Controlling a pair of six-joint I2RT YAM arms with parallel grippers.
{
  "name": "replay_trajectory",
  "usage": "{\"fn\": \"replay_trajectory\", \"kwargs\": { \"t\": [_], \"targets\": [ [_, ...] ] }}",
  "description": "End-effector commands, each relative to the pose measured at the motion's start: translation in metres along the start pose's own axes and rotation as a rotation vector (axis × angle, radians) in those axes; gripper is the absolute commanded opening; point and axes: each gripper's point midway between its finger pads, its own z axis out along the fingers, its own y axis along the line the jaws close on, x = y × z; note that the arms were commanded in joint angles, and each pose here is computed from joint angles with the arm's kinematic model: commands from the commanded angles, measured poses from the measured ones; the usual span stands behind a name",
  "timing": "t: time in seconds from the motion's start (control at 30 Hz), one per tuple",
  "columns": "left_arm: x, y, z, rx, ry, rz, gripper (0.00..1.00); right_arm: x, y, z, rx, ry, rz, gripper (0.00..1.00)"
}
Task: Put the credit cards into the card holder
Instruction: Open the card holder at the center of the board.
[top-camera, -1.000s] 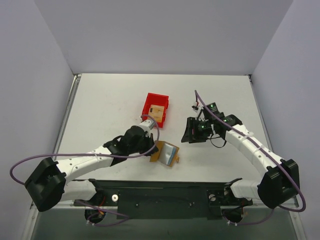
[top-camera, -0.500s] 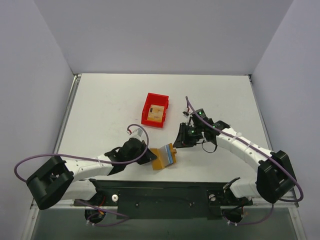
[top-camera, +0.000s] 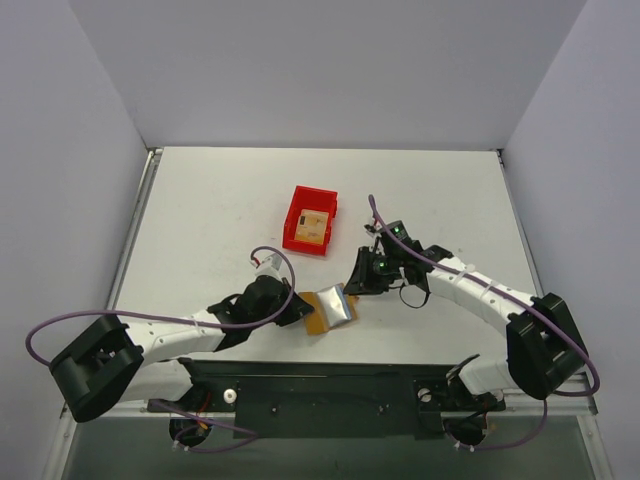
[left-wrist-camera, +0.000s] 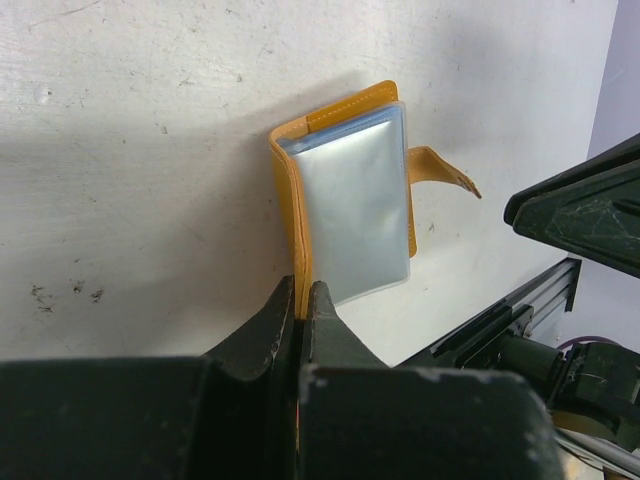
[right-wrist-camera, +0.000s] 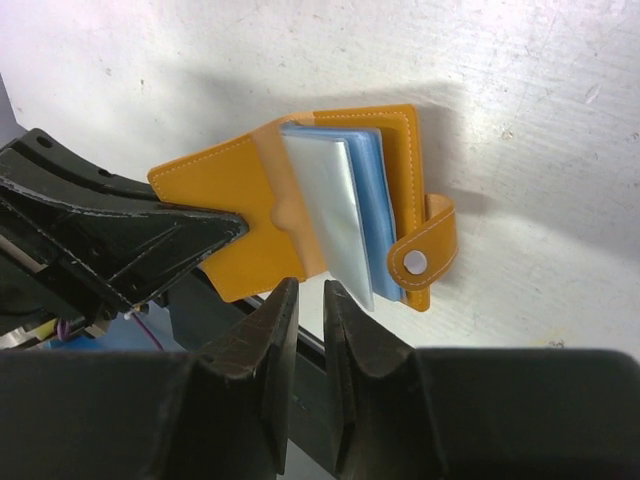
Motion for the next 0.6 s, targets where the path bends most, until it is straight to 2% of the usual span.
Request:
{"fn": "replay_trajectory", "kwargs": {
  "t": [0.0, 0.23, 0.57],
  "targets": [
    [-0.013, -0.024, 0.001, 0.058, -0.04, 0.022, 0.0, -0.001, 0.007, 0.005, -0.04, 0.007, -0.017, 0.12],
    [-0.01, -0.023, 0.006, 0.057, -0.021, 0.048, 0.0, 0.01, -0.001, 0.024, -0.048, 0.067, 0.016, 0.07],
    [-0.008, -0.022, 0.007, 0.057, -0.018, 0.054, 0.0, 0.016, -0.018, 0.033, 0.04, 0.092, -0.004, 0.05]
  ]
}}
